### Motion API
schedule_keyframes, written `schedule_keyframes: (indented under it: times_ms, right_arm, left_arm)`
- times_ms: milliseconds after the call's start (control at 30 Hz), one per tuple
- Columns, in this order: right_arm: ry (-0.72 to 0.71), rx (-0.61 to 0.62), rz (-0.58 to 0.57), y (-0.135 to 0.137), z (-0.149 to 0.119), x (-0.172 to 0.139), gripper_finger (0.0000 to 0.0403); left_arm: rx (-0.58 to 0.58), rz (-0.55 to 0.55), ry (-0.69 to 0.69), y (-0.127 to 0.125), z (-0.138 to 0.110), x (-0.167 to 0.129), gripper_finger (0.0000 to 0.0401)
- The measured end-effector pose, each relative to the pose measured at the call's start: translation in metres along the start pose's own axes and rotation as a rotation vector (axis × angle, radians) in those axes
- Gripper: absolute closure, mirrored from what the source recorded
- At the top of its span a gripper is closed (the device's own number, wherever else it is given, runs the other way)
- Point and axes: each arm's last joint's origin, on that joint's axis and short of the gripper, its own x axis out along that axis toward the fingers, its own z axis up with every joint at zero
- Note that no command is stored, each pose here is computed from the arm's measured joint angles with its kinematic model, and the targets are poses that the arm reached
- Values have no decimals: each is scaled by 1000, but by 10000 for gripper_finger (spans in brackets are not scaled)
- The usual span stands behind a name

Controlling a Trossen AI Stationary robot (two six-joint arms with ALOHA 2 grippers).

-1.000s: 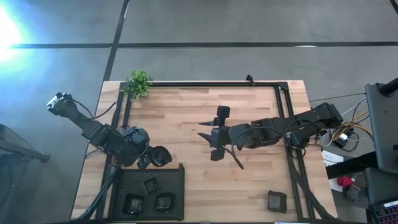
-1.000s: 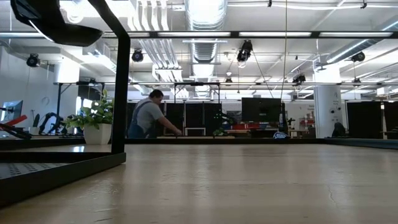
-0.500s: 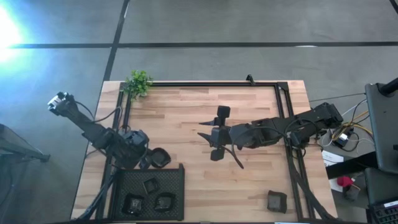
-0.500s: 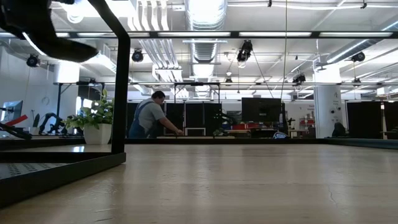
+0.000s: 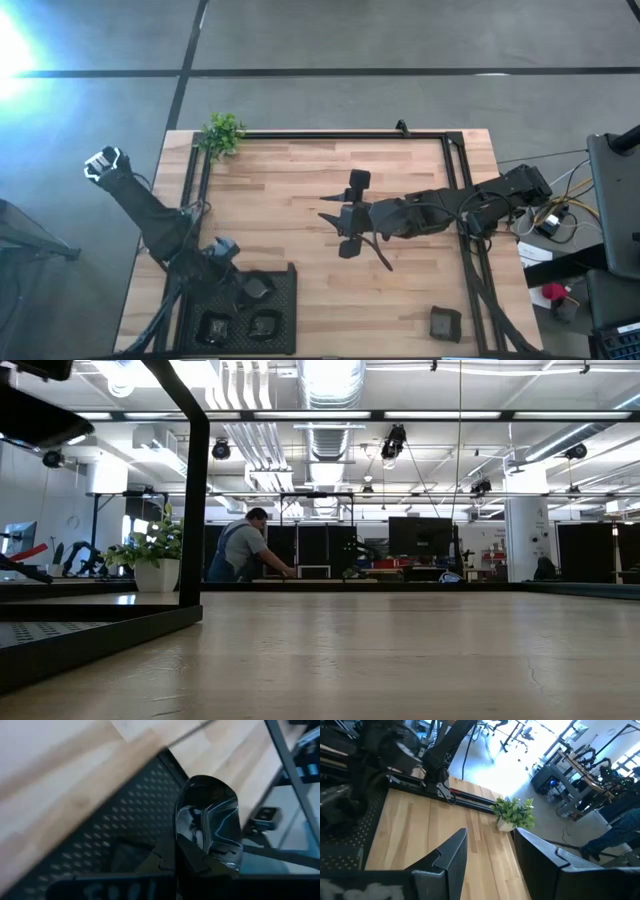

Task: Pick & Place Mini shaped plates
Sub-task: Stack the leaf shaped plate on top of the leaf shaped plate on the shelf

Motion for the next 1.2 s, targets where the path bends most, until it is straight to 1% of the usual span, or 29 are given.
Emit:
schedule_keyframes:
  times_ms: [67,200,400,567,700,867,1033,1200]
  right_arm:
    - [-1,-4,0,0,0,0,241]
    - [-2,-48,-1,-2,1,-2,241]
    - [-8,-40,-3,-4,2,-5,241]
    - [-9,-36,-3,-4,2,-5,241]
    - [-15,-16,-5,-5,3,-5,241]
    - [-22,8,-6,-5,3,-5,241]
    - [-33,16,-9,-6,5,-6,241]
    - [-42,21,-11,-6,6,-7,241]
  left_arm:
    - [-32,-19,6,-3,-8,4,401]
    - [-120,-16,28,-4,-27,10,401]
    - [-266,-18,-19,-6,-53,24,401]
    - [-330,-95,-19,-18,-68,43,401]
    - [-342,-133,15,-24,-79,57,401]
    - [-356,-77,78,-21,-90,69,401]
    - [-354,-66,86,-20,-91,71,401]
    - [-316,-76,75,-20,-89,67,401]
